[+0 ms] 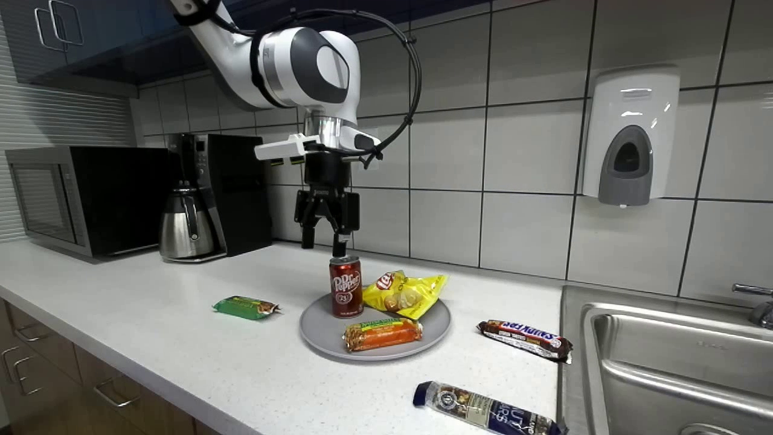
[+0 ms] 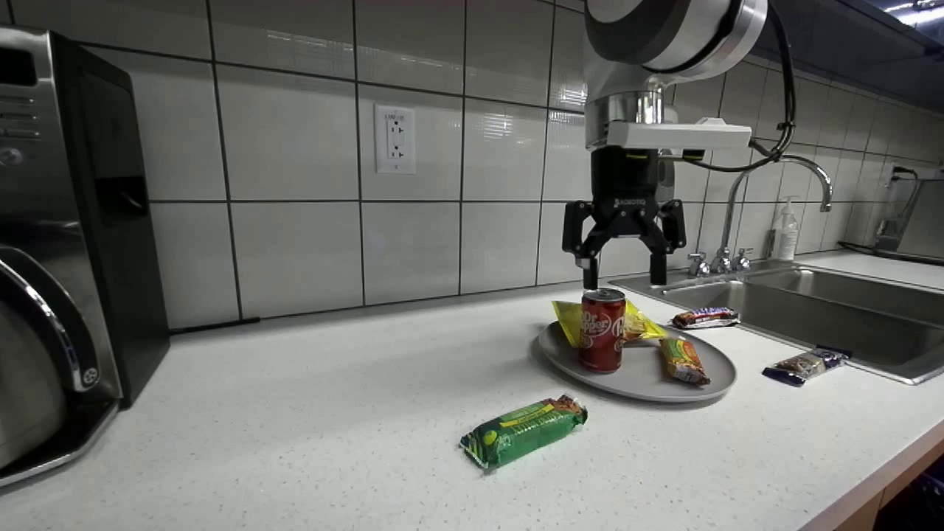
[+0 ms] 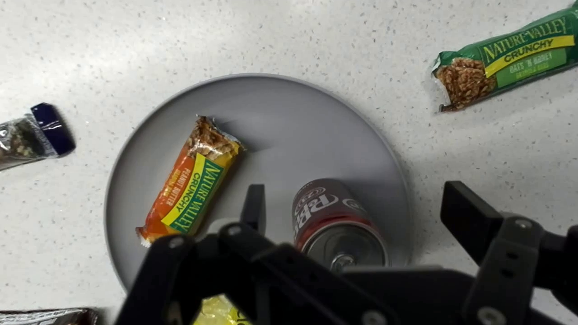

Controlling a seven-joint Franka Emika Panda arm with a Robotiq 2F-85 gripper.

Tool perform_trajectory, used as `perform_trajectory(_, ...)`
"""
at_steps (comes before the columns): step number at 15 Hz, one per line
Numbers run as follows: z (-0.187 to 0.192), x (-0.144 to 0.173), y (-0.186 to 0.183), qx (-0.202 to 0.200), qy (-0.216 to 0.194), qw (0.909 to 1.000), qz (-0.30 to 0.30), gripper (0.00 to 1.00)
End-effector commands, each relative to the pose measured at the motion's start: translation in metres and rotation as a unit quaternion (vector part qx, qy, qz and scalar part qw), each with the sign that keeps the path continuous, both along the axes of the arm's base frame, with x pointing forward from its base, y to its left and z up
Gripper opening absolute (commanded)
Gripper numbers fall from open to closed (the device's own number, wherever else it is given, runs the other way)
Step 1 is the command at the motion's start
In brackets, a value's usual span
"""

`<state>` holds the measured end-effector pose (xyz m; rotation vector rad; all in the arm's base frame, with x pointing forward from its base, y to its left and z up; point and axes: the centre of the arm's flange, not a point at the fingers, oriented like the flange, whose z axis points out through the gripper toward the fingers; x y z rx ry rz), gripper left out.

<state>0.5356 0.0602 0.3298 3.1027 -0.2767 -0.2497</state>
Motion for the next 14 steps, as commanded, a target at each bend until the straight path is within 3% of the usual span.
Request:
perform_trajectory(1, -0.005, 0.012, -0.002, 0.0, 0.008, 0.9997, 0.022, 1.0)
perform_trajectory(14, -0.031, 0.036, -0.013, -0.001, 0.017, 0.9997, 0.02, 1.0)
